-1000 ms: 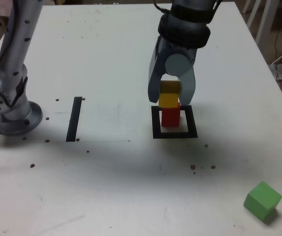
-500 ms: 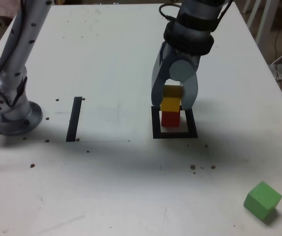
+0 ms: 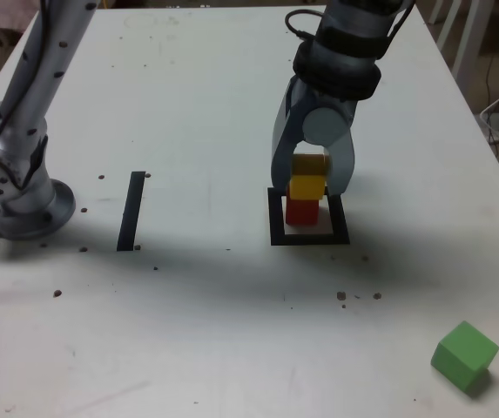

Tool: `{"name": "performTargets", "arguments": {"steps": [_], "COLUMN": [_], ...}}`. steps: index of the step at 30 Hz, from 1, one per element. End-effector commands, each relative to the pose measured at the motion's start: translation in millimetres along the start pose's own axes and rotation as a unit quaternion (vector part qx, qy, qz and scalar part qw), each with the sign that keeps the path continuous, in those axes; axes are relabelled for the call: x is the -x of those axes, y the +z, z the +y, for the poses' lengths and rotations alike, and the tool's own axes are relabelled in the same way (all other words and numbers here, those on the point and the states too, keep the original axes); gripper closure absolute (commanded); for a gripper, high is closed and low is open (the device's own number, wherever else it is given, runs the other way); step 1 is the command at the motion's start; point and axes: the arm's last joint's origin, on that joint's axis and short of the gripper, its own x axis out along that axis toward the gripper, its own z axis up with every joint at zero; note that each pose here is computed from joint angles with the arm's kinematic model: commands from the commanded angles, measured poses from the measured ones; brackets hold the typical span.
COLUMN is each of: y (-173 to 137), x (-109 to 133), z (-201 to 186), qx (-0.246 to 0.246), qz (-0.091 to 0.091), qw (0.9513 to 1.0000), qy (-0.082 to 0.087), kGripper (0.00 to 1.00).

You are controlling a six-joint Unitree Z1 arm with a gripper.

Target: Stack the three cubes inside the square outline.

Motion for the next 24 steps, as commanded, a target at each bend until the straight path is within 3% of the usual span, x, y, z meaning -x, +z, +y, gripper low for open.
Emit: {"name": "performTargets", "arguments": {"steps": [1, 6, 9, 16, 24], "y": [1, -4, -11, -26, -8], "x": [-1, 3, 11, 35, 43], "z": [1, 0, 0, -13, -44], "qx": [-0.001, 0.0, 0.004, 0.009, -0.03], "qz": [0.001, -0.005, -0.017, -0.062, -0.086], "qw": [1.0, 1.0, 0.9997, 0.9959, 0.993], "qy": [-0.001, 0.005, 0.019, 0.065, 0.076], "kGripper": [0.24, 0.07, 0.02, 0.01, 0.01]}}
